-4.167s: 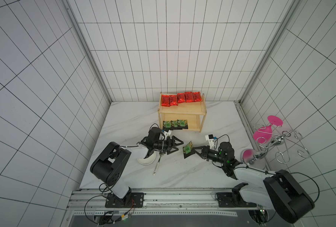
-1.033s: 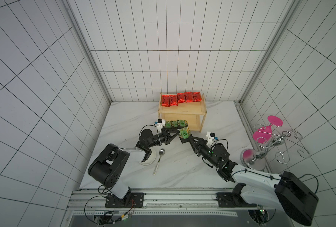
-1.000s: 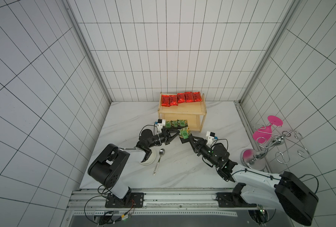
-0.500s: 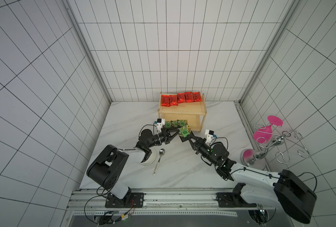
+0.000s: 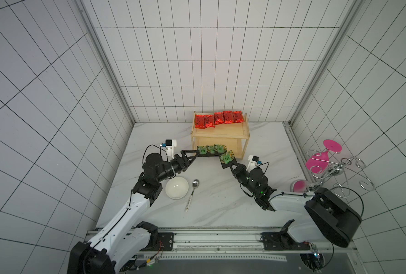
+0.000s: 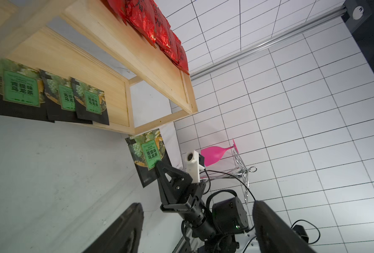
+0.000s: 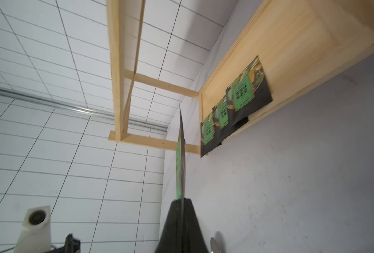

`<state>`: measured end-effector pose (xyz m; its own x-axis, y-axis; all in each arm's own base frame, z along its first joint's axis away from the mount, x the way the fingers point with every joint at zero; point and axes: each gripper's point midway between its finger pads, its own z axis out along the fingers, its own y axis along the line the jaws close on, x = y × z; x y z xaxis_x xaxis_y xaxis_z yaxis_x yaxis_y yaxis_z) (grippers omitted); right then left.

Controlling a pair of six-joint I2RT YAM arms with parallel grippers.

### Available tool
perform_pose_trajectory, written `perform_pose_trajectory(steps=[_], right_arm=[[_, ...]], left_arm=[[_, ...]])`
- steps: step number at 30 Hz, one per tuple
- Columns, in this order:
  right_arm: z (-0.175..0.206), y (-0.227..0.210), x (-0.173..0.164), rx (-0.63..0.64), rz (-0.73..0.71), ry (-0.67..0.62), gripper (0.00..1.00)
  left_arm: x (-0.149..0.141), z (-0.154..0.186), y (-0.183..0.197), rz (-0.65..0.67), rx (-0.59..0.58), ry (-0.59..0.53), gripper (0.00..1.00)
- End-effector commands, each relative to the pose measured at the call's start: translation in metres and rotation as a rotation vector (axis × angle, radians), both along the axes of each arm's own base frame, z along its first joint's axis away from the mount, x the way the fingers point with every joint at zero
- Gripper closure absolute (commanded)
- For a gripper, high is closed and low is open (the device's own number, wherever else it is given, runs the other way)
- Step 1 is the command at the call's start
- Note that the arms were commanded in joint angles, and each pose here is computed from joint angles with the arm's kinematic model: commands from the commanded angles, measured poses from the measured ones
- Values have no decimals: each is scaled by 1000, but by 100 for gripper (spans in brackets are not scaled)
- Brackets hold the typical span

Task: Place the tea bags on the shelf by color
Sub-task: Pick up the tea bag from the center of the board, then place the tea bag on the shelf.

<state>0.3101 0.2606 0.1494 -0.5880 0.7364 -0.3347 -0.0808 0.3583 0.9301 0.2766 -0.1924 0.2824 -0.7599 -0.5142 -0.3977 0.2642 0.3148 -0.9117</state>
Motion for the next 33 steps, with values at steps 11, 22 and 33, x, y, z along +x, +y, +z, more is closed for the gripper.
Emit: perform_pose_trajectory(steps=[11,22,33], right_arm=[[-1,-11,80,132,-19,-95,100],[-21,-26,108,198,-41,-31,100],[-45,-26,130,222,-101,56,100]], left_arm=[[-8,-52,11,-71,117,130,17],[-7,-61,10,-90,122,143,17],[-4,-65,17,-85,123,159,17]])
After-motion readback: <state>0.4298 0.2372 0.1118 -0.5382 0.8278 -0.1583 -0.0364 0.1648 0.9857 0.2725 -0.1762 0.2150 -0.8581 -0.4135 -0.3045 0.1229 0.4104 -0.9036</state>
